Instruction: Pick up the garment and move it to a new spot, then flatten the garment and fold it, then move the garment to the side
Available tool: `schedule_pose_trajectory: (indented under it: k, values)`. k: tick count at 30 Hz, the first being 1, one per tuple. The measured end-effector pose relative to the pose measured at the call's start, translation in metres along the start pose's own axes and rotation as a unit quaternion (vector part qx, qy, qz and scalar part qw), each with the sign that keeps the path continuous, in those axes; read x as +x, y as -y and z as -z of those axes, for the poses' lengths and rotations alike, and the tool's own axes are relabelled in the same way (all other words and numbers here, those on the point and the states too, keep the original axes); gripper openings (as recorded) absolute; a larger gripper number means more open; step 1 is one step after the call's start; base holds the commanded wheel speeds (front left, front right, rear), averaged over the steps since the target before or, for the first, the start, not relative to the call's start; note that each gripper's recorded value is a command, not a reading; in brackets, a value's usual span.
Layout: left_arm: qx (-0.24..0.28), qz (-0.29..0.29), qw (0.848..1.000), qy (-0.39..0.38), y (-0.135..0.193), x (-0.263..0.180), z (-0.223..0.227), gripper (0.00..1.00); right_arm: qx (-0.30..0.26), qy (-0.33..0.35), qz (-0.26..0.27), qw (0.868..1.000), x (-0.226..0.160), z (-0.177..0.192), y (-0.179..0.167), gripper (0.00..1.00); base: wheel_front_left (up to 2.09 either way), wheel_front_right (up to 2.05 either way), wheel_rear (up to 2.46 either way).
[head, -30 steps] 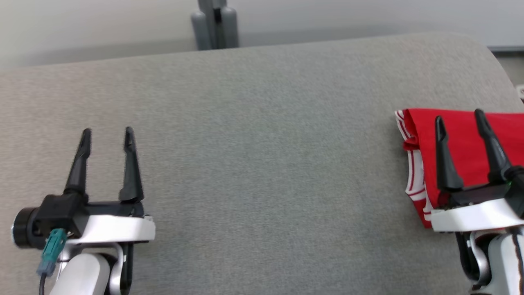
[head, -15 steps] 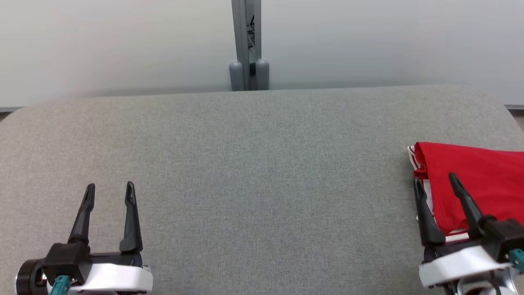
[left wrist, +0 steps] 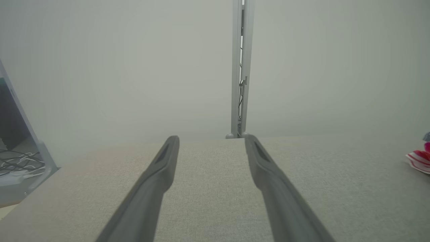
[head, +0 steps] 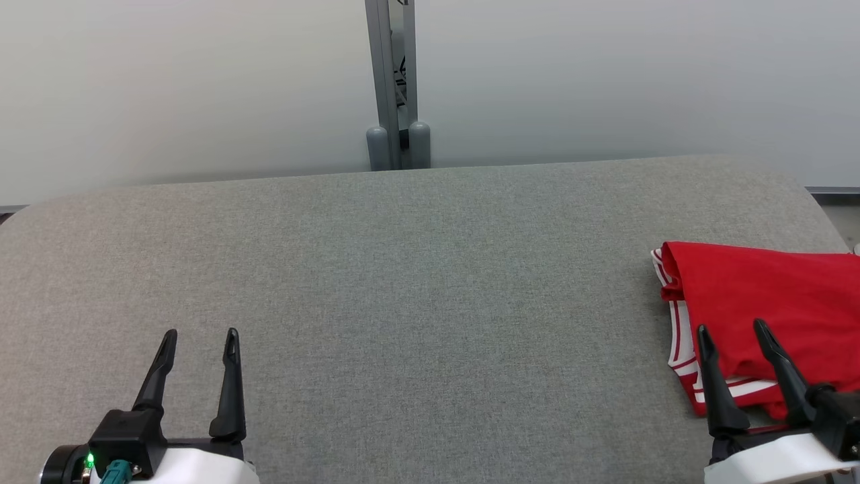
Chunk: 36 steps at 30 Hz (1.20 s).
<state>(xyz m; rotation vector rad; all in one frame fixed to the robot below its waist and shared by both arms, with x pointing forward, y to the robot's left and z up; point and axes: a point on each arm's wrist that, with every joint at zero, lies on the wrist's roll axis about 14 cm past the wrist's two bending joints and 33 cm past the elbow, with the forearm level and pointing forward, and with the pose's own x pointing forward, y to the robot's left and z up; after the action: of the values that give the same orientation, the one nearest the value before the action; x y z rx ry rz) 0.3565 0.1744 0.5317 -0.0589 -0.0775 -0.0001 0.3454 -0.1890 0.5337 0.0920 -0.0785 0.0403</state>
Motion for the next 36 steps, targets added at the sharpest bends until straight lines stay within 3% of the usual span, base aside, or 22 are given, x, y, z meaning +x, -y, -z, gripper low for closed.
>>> schedule_pose_trajectory:
  k: [26,27,36]
  values:
    - [0.010,-0.006,1.000,-0.023,-0.004,-0.003,0.006,1.00,0.008,-0.003,0.007,1.000,-0.001,-0.002,0.004,1.00,0.00,0.00,0.00]
    - [0.006,-0.008,1.000,-0.030,-0.004,-0.004,0.008,0.00,0.011,-0.002,0.006,1.000,-0.001,-0.002,0.004,0.00,0.00,0.00,0.00]
    - [-0.050,-0.003,0.996,-0.078,0.007,-0.020,0.034,0.00,0.070,-0.033,0.018,0.997,-0.011,0.018,0.007,0.00,0.00,0.00,0.00]
